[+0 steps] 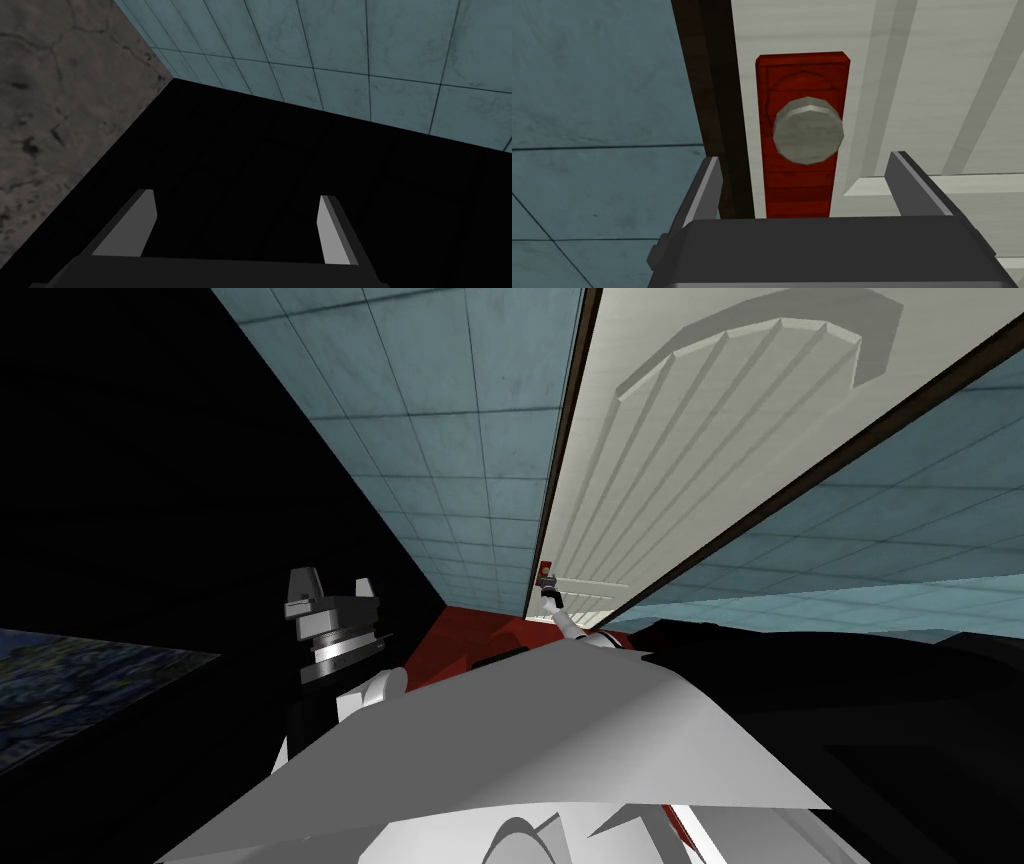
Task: Pull the door open
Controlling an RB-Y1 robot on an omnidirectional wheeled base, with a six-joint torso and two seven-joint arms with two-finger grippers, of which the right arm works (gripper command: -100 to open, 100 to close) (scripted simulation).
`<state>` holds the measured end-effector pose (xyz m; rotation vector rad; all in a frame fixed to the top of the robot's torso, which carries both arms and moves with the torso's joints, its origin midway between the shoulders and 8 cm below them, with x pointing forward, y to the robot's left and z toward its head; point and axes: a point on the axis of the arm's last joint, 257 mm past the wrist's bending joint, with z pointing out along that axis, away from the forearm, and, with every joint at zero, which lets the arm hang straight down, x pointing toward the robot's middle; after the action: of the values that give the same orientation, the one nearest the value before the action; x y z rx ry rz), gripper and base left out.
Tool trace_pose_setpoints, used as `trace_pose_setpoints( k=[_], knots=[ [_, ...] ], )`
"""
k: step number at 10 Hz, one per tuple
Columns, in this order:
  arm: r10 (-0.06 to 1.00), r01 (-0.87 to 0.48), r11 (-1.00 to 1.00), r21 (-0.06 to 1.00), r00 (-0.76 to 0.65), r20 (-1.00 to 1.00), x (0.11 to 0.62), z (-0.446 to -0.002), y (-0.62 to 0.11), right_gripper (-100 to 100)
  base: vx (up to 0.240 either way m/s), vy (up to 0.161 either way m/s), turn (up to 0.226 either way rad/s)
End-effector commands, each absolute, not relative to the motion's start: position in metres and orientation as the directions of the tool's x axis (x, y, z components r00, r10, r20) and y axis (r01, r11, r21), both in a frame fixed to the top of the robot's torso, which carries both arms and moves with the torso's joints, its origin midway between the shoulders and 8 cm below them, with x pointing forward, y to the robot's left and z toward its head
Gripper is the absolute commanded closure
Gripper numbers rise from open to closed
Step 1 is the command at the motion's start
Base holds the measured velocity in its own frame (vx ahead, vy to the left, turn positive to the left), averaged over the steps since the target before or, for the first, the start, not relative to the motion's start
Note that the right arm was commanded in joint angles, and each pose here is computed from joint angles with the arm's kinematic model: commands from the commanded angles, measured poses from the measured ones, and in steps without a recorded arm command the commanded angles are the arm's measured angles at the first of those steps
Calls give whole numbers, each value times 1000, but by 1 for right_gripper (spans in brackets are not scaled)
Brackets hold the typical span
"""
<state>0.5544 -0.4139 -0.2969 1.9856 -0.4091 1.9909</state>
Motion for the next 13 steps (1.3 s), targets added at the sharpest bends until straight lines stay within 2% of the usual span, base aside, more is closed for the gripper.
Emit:
trace_pose_setpoints(
  k=[1, 5, 6, 11, 13],
  knots=[
    [10, -416, -909, 9, 1, 1000, 548, -298, -432, -100, 166, -3, 79],
    [13, -433, -901, 12, 3, 1000, 540, -297, -455, -100, 95, -24, 61],
    [13, -433, -901, 12, 3, 1000, 540, -297, -455, 100, -5, -2, -5],
    [13, -433, -901, 12, 3, 1000, 540, -297, -455, 100, -5, 0, 1],
    [11, -415, -910, 11, 2, 1000, 540, -297, -452, 100, -150, -26, 125]
  ],
)
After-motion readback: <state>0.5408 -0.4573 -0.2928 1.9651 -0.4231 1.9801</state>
